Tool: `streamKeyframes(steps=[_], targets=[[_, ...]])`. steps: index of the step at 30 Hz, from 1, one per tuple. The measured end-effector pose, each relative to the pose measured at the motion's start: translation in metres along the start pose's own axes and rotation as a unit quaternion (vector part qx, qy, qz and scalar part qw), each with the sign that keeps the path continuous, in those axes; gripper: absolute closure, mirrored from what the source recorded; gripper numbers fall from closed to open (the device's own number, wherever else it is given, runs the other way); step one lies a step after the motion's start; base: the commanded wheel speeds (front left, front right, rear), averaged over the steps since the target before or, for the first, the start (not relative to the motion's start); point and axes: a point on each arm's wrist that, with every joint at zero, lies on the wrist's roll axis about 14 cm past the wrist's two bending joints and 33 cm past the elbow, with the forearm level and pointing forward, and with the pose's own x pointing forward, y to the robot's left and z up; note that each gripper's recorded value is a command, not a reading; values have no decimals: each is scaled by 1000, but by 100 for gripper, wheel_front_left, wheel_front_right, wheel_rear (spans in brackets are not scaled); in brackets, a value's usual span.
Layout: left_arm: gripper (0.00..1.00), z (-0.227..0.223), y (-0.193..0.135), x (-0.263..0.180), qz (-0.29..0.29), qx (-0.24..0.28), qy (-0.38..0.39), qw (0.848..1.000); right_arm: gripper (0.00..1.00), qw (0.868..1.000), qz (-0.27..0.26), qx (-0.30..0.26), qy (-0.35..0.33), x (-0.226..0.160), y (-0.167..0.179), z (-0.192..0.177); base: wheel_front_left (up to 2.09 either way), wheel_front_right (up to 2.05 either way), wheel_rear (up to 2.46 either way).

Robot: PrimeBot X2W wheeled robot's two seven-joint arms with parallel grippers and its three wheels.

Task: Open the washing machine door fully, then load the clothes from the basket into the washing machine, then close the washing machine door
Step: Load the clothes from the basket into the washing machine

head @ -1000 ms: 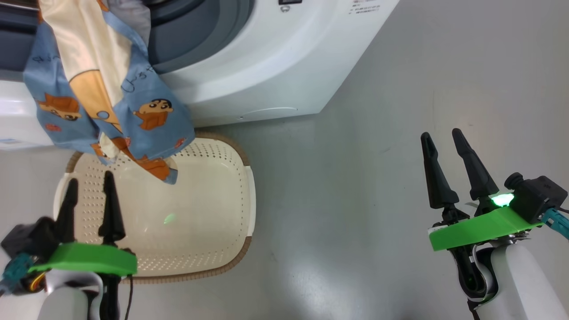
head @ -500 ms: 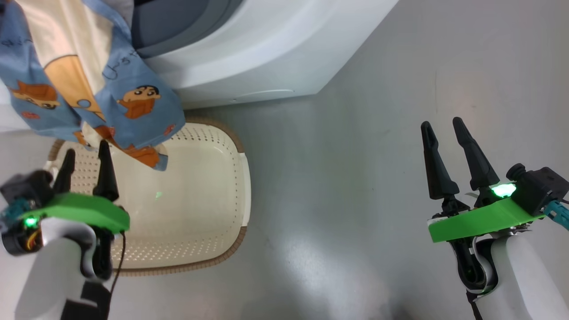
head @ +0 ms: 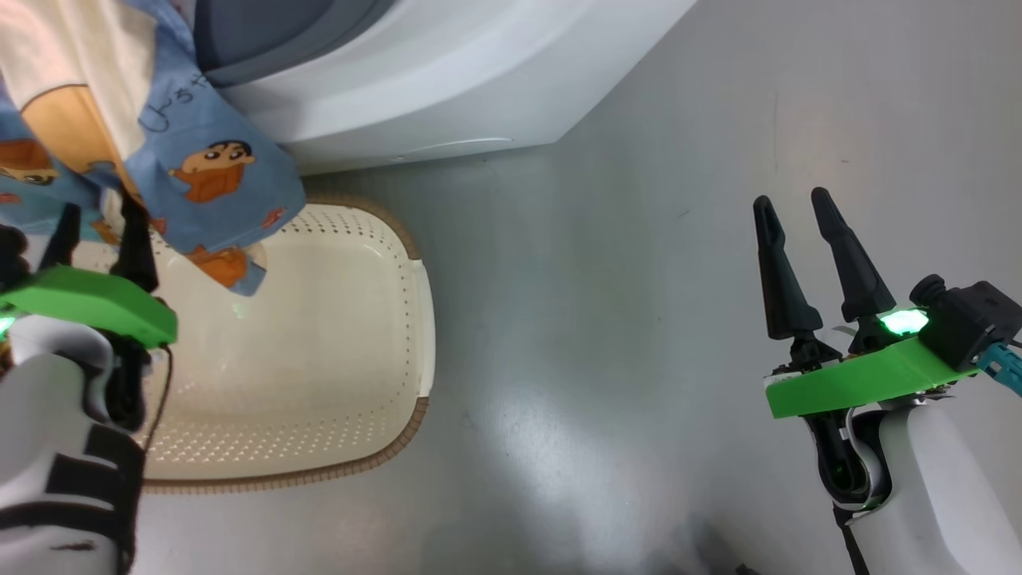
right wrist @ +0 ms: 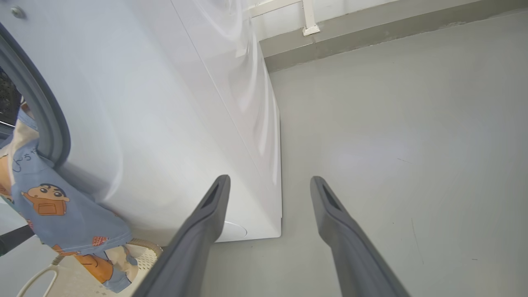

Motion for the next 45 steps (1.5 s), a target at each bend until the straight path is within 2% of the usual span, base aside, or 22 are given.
streamKeyframes(steps=[4, 10, 11, 12, 13, 14, 31, 45], targets=[[0, 1, 7, 6, 6, 9, 7, 1000, 0, 1000, -2, -1, 1, 0, -1, -1, 0, 0, 0], [0, 3, -3, 11, -14, 24, 12, 1000, 0, 1000, -2, -1, -2, 0, -1, 2, 0, 0, 0], [20, 3, -4, 11, -15, 21, 12, 1000, 0, 1000, -2, -1, -3, 0, -1, 2, 0, 0, 0], [51, 3, -5, 10, -16, 20, 12, 1000, 0, 1000, -1, -1, -3, 0, -1, 3, 0, 0, 0], [90, 5, -6, 10, -18, 20, 11, 1000, 0, 1000, -1, -1, -4, 0, 0, 4, 0, 0, 0], [100, 6, -6, 9, -19, 17, 10, 1000, 0, 1000, 0, -1, -5, 0, 0, 4, 0, 0, 0], [100, 38, -37, -20, -67, -28, -61, 995, 0, 1000, 18, 6, -17, 3, 15, 12, 0, 0, 0], [100, 123, -76, -39, -132, -54, -194, 971, 0, 999, 21, 16, -21, 2, 22, 15, 0, 0, 0]])
